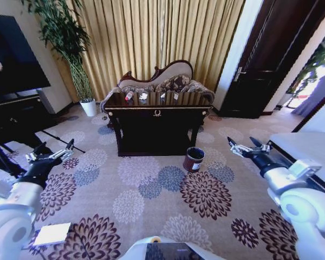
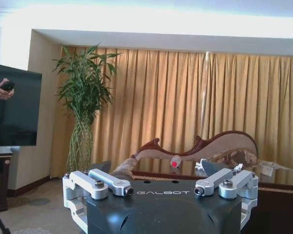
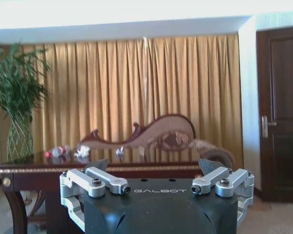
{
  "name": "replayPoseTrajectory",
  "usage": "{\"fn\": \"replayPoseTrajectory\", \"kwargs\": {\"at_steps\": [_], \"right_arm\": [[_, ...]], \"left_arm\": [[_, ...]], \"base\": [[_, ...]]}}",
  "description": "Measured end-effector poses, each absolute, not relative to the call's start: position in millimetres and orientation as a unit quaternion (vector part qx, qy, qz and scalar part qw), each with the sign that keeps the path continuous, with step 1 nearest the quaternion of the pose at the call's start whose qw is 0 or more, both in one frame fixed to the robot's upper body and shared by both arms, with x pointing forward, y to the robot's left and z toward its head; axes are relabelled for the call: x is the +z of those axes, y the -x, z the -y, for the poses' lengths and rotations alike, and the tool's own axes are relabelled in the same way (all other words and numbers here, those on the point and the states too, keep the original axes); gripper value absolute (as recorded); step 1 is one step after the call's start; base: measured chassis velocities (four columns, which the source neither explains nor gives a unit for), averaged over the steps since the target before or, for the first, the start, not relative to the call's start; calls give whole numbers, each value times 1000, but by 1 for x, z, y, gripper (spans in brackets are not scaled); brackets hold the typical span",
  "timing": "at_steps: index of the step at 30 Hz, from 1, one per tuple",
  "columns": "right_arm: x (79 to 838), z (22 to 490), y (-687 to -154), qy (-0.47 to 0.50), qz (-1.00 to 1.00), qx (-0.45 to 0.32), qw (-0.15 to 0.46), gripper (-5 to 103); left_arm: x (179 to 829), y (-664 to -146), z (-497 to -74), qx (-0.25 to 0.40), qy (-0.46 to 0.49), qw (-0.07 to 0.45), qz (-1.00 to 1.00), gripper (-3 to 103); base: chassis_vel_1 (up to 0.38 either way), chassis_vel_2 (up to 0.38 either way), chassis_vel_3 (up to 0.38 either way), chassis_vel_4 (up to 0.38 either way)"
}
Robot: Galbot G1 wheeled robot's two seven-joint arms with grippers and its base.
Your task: Move to the front of the table and place the trash on the table into the trash bin.
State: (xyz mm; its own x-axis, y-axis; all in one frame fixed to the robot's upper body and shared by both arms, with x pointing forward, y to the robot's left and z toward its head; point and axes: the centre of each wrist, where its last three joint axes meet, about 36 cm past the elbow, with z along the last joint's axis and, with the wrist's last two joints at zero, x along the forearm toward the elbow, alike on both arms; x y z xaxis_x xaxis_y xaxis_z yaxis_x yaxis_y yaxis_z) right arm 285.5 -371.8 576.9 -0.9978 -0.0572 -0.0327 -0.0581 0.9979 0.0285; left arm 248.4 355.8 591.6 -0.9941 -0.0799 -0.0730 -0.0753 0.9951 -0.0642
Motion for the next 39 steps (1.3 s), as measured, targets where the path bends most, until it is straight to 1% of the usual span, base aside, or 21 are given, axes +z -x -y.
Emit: {"fn": "replayPoseTrajectory", "kwargs": {"at_steps": [2,8,12,17,23,39], "right_arm": [[576,373,-286,29,-999,11,24,100],[573,373,-284,25,-999,3,20,100],[569,374,-284,30,-999,-10,13,100],[572,374,-284,35,-999,-18,-11,100],[569,376,-284,31,-999,-14,-20,100],[568,381,-290,26,-999,-3,-18,100]], "left_arm": [[591,-249,-355,-33,37,42,-998,100],[590,-250,-356,-33,38,41,-998,100],[589,-250,-358,-30,41,38,-998,100],[587,-250,-359,-20,45,28,-998,100],[586,-250,-358,-21,43,23,-999,100],[587,-251,-356,-22,40,25,-999,100]], "base": [[0,0,0,0],[0,0,0,0],[0,0,0,0],[0,0,0,0],[0,0,0,0],[0,0,0,0]]}}
